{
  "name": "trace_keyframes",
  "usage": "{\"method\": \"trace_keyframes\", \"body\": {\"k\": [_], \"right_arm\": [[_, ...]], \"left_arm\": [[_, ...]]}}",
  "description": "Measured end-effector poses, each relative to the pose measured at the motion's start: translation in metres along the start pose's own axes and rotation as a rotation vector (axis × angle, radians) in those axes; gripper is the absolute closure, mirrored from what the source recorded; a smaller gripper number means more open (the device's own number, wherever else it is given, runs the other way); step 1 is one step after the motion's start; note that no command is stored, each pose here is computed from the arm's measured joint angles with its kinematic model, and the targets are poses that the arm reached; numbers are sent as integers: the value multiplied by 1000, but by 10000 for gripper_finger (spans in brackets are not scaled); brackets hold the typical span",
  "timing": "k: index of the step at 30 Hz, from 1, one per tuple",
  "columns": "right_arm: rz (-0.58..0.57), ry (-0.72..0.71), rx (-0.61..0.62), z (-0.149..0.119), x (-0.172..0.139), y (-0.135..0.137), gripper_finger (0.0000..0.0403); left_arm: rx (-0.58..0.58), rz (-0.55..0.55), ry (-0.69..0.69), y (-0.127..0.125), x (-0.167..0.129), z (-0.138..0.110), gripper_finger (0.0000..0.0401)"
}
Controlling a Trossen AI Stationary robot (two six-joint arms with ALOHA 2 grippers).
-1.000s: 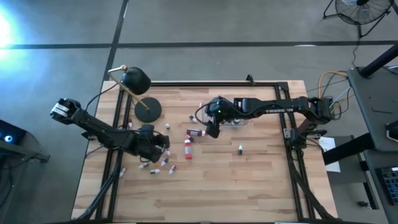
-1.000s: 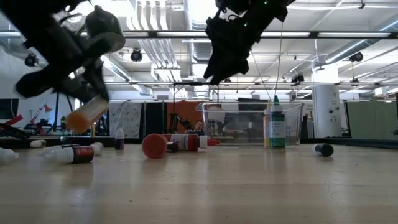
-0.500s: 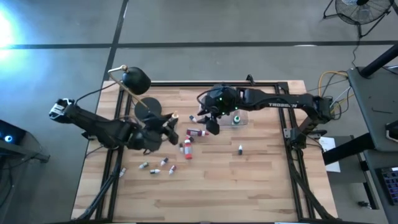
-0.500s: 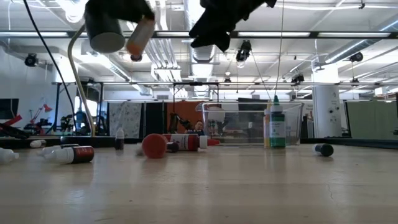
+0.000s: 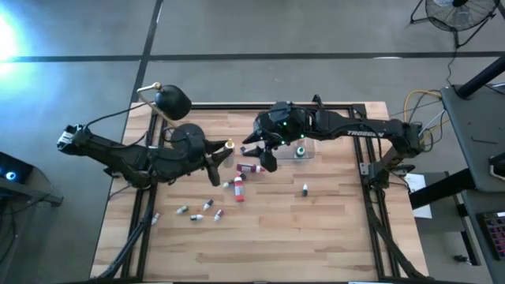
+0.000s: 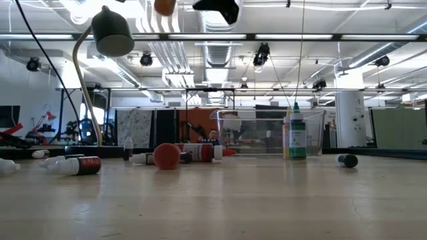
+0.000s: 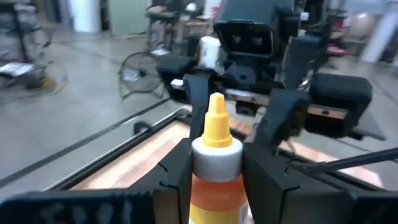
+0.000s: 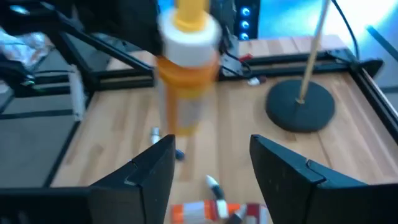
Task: Pick & Place food coloring
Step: Put the large yellow food coloring bottle into the transparent bin
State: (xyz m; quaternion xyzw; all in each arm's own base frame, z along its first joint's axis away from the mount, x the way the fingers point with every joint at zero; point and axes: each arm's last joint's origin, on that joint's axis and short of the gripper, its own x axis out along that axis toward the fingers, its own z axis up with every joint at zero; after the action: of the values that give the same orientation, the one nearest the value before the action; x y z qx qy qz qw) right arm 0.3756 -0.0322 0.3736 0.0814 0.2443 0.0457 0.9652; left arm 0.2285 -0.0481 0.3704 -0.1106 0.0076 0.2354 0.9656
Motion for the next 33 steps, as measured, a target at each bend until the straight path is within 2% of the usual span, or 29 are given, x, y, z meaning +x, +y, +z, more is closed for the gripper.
{"method": "trace_keyframes", "body": {"k": [4,7,11,16,23,33], "right_arm": [[27,-34,8,7,-2,11,180],[33,-87,12,14,-3,17,165],[44,-143,39,24,-8,19,149],[40,-140,47,24,-8,19,140],[22,-143,63,24,-8,18,154],[20,-133,46,22,-4,17,203]], "left_arm": [[25,-53,-81,-1,2,11,310],[31,-72,-97,0,4,13,310],[20,-157,-114,-4,8,14,310],[28,-163,-132,-5,12,14,310],[20,-191,-152,-6,16,15,310],[12,-186,-142,-7,23,11,298]]}}
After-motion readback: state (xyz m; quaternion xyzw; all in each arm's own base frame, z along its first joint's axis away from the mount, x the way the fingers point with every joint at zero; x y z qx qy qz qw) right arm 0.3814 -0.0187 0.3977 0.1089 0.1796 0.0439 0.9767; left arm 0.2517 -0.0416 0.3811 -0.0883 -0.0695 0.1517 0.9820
